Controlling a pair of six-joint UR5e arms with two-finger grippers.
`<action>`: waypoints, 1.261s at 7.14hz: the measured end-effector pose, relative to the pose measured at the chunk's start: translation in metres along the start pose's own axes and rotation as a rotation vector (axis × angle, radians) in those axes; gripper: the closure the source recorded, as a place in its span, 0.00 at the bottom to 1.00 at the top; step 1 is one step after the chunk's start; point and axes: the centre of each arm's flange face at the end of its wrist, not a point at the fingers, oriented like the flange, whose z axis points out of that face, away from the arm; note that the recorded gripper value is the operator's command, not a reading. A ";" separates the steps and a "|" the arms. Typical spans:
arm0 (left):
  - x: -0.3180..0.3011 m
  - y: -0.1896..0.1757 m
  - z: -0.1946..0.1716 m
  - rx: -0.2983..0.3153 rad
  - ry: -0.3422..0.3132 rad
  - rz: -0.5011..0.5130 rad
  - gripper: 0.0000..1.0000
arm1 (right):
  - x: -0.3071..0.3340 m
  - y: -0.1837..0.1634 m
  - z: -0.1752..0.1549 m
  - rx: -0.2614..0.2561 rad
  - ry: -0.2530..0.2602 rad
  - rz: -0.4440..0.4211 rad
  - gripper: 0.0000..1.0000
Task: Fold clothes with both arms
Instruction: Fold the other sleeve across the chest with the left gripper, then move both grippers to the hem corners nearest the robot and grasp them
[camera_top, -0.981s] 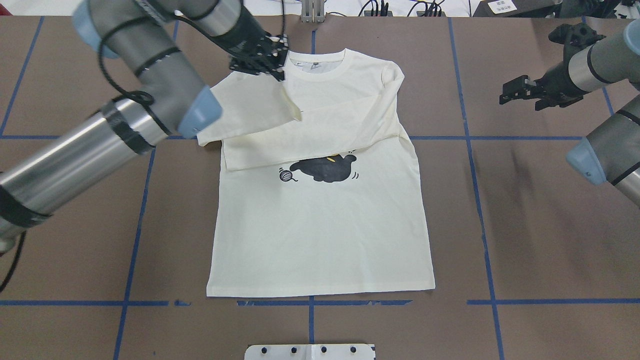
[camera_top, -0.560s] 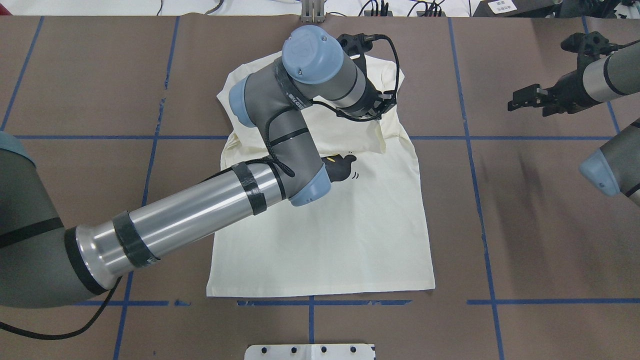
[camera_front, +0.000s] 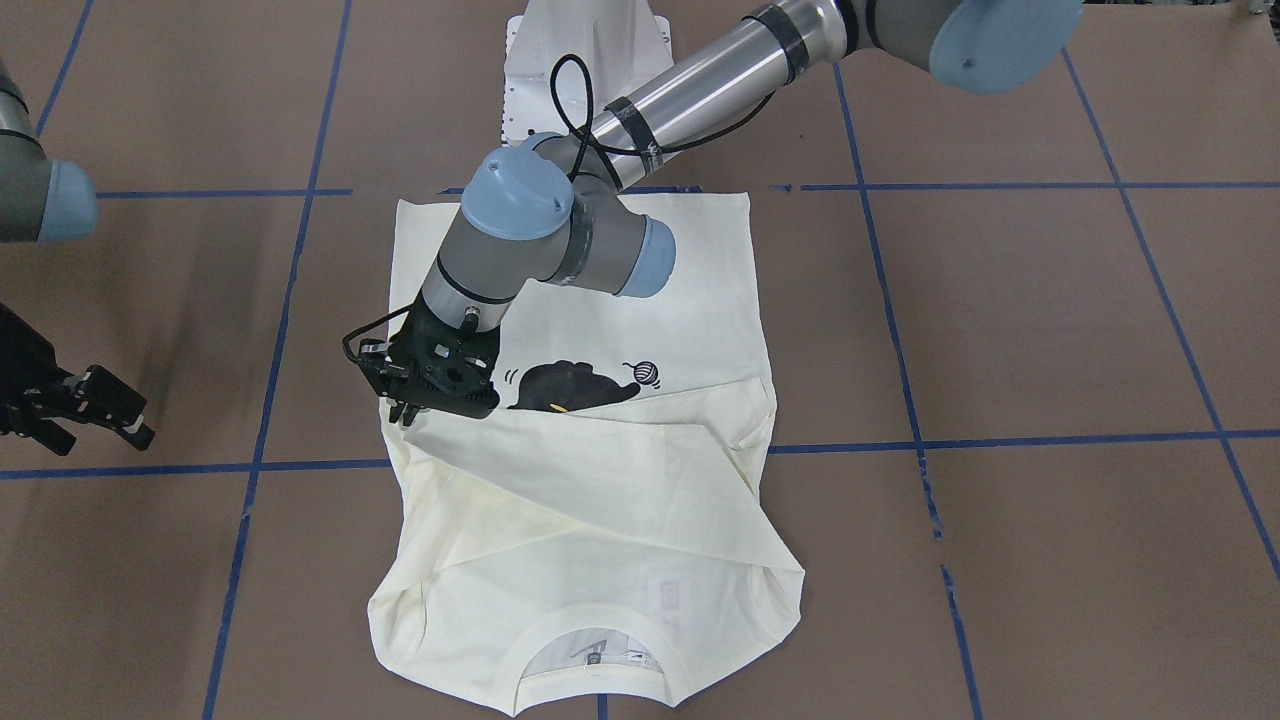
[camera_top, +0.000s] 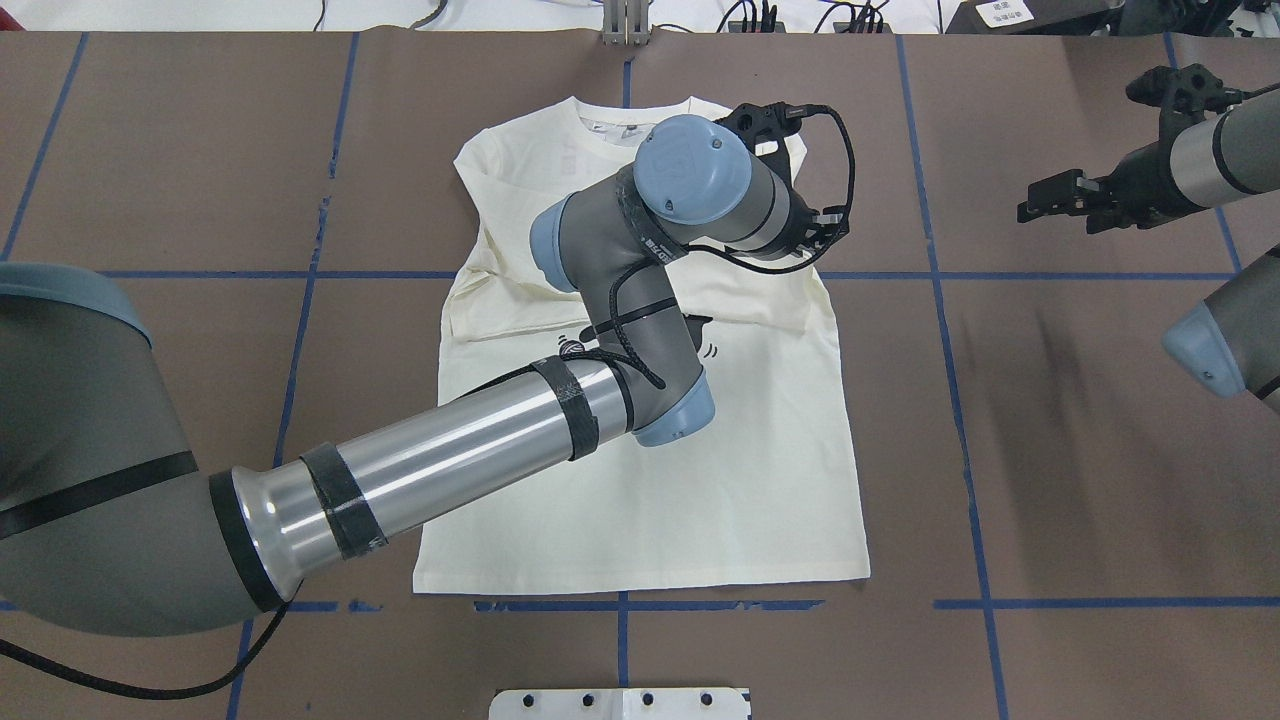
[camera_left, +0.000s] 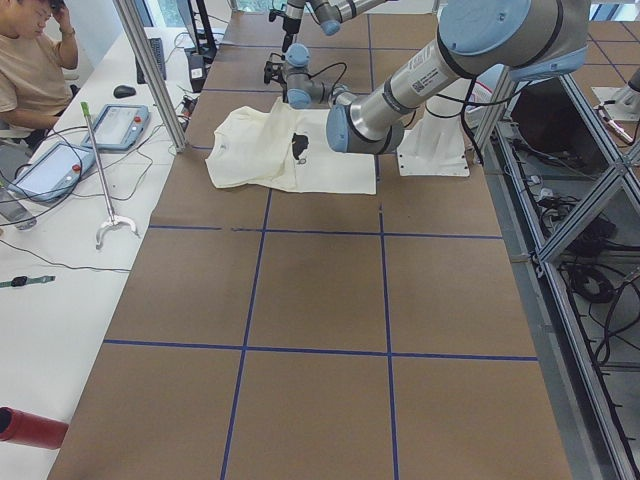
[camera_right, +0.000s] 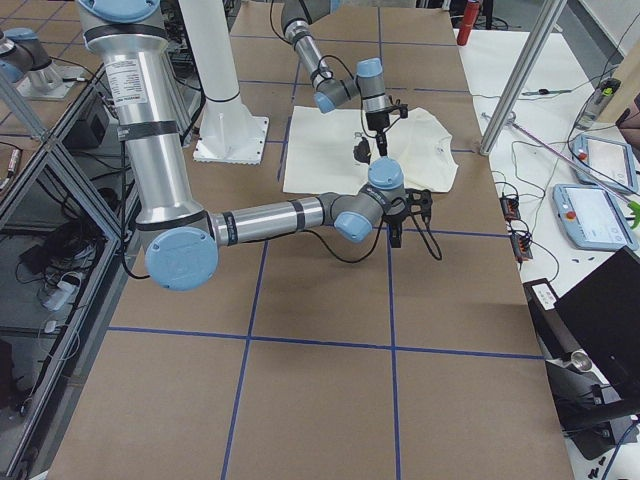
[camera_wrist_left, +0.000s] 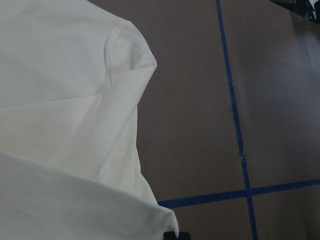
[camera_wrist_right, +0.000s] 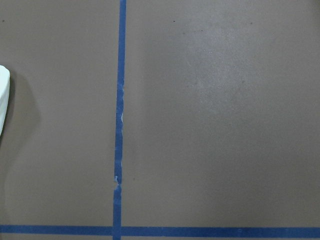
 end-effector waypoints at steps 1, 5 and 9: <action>0.007 0.001 -0.005 0.004 0.023 -0.023 0.27 | -0.007 0.001 0.001 -0.001 -0.006 0.003 0.00; -0.104 -0.081 -0.092 -0.002 0.048 -0.057 0.29 | -0.134 0.091 0.028 0.006 -0.086 0.169 0.02; -0.236 -0.122 -0.145 0.013 -0.042 0.083 0.29 | -0.273 0.297 0.015 0.035 0.058 0.400 0.12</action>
